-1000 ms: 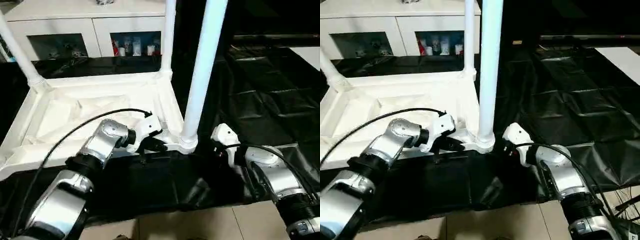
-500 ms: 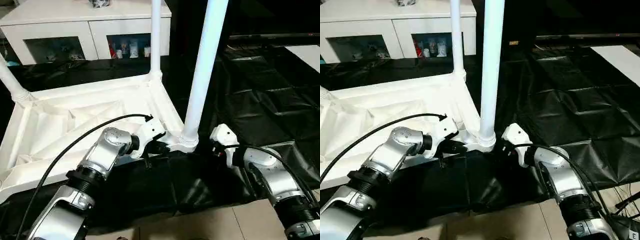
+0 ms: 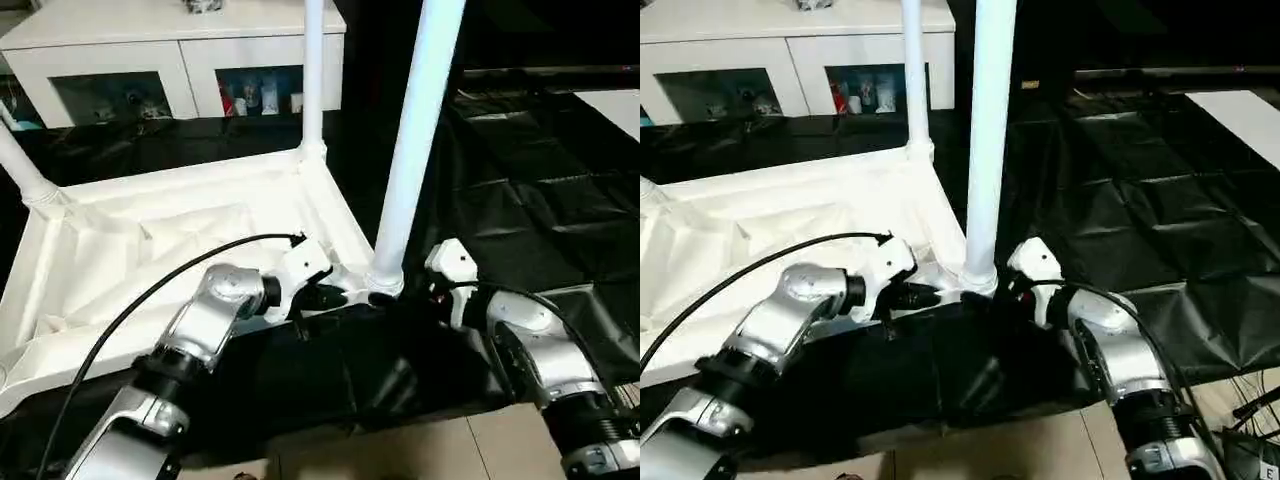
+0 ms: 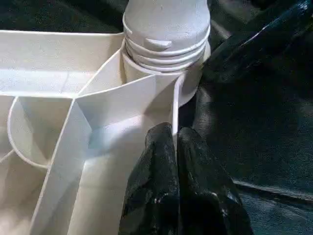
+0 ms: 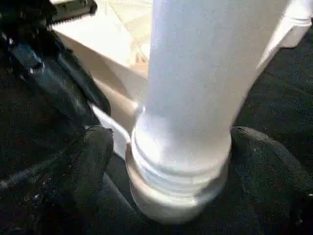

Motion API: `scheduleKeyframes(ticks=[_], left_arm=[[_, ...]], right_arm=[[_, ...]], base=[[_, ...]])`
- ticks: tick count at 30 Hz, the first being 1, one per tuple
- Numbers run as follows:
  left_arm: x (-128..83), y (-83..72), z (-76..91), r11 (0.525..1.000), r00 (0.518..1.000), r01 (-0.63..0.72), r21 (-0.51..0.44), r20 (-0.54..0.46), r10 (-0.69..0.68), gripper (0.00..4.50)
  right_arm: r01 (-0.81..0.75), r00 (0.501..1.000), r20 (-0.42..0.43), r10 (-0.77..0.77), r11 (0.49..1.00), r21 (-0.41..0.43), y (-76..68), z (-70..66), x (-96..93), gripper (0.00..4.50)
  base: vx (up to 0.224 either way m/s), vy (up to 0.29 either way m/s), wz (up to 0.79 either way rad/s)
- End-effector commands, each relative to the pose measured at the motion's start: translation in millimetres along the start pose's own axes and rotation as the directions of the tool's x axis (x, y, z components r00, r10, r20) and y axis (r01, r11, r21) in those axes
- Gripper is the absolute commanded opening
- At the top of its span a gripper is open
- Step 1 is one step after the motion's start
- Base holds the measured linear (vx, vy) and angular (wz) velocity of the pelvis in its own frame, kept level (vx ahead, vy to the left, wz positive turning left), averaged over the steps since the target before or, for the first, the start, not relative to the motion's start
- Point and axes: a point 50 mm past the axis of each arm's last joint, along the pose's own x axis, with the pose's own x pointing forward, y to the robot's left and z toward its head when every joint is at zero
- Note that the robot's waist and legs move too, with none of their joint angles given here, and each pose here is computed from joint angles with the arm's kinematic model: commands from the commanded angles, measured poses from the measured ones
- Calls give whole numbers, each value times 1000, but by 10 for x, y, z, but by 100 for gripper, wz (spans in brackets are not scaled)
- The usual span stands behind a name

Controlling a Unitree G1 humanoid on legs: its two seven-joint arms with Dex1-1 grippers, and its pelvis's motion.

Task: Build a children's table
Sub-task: Rotate leg to tighten

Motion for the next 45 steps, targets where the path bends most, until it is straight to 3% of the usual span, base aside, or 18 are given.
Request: scheduleKeyframes(ticks=[1,12,23,29,38,39,45], left_arm=[[24,-55,-19,999,998,19,-39,57,-17,1],[17,-71,-77,999,999,34,-19,17,-33,1],[6,-48,-81,999,1000,29,-16,10,-28,0],[-1,-37,-76,999,1000,29,-13,7,-29,0],[-8,-27,-74,1000,1000,27,-9,3,-27,0],[-8,-26,-73,1000,1000,26,-9,3,-26,0],[-11,-23,-76,1000,1000,24,-8,2,-24,0]], right_arm=[[12,999,47,-12,1000,-6,-40,108,-6,404],[55,998,42,-55,998,1,-94,115,85,404],[-8,1000,-14,8,1000,-6,-34,23,92,289],[-4,999,-40,4,1000,-20,-19,-15,110,289],[-1,998,-63,2,1000,24,-32,-65,119,289],[3,998,-61,-1,1000,27,-33,-67,119,322],[13,997,-82,-15,1000,-21,-47,-71,131,322]], base=[[0,0,0],[0,0,0],[0,0,0],[0,0,0],[0,0,0],[0,0,0],[0,0,0]])
